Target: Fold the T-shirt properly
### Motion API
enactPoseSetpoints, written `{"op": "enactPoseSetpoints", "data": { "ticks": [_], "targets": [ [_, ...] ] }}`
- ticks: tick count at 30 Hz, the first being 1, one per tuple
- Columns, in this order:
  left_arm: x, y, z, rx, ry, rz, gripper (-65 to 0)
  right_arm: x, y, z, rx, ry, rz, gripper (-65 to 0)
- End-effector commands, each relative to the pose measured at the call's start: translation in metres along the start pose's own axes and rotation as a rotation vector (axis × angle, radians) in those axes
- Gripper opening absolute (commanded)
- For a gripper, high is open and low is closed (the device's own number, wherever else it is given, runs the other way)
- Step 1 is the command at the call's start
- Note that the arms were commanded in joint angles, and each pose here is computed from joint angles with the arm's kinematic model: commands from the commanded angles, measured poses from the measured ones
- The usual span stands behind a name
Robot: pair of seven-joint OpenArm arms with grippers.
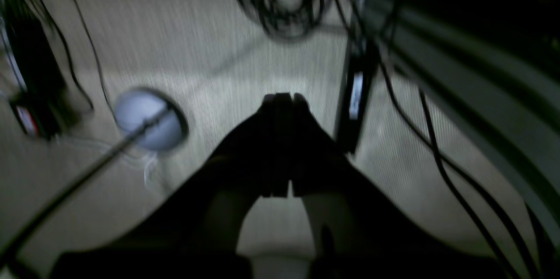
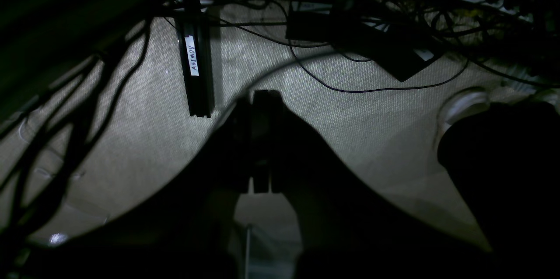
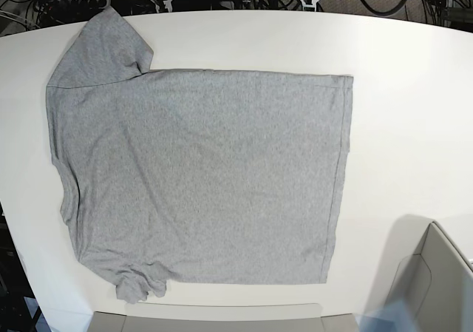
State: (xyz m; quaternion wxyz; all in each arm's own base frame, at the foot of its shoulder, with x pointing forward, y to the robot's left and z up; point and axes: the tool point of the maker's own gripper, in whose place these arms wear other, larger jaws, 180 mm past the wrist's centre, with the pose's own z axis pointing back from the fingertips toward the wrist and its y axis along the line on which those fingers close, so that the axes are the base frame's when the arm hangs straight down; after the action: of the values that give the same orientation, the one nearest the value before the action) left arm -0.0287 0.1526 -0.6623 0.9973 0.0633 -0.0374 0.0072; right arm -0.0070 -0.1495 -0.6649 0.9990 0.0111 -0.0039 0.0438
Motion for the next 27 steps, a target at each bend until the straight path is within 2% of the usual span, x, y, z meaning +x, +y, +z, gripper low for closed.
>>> {"op": "enactPoseSetpoints", "data": {
  "ticks": [1,4,9,13,18,21,23,27],
  "targets": [
    [-0.007,0.012,0.003,0.019,-0.056,-0.011,-64.7,-0.006,0.001,0.0,0.003,-0.022,-0.013,-64.9],
    [-0.021,0.021,0.012,0.026,-0.165,-0.029,-64.7,-0.02,-0.005,0.004,-0.01,-0.102,-0.058,-64.9],
    [-0.029,0.032,0.032,0.037,-0.341,-0.047,-64.6,-0.041,-0.016,0.018,-0.034,-0.261,-0.07,-64.9],
    [-0.028,0.031,0.052,0.032,-0.488,-0.058,-64.6,-0.05,-0.022,0.036,-0.048,-0.412,-0.061,-64.9],
    [-0.023,0.027,0.089,0.013,-0.724,-0.077,-64.6,-0.051,-0.024,0.068,-0.059,-0.631,-0.051,-64.8],
    [-0.02,0.026,0.108,0.005,-0.83,-0.08,-64.6,-0.053,-0.023,0.083,-0.06,-0.721,-0.049,-64.8],
    [-0.017,0.027,0.12,0.002,-0.896,-0.085,-64.6,-0.06,-0.021,0.087,-0.054,-0.725,-0.044,-64.8],
    [-0.026,0.029,0.121,0.008,-0.879,-0.085,-64.6,-0.067,-0.021,0.088,-0.058,-0.712,-0.049,-64.8]
  ]
}}
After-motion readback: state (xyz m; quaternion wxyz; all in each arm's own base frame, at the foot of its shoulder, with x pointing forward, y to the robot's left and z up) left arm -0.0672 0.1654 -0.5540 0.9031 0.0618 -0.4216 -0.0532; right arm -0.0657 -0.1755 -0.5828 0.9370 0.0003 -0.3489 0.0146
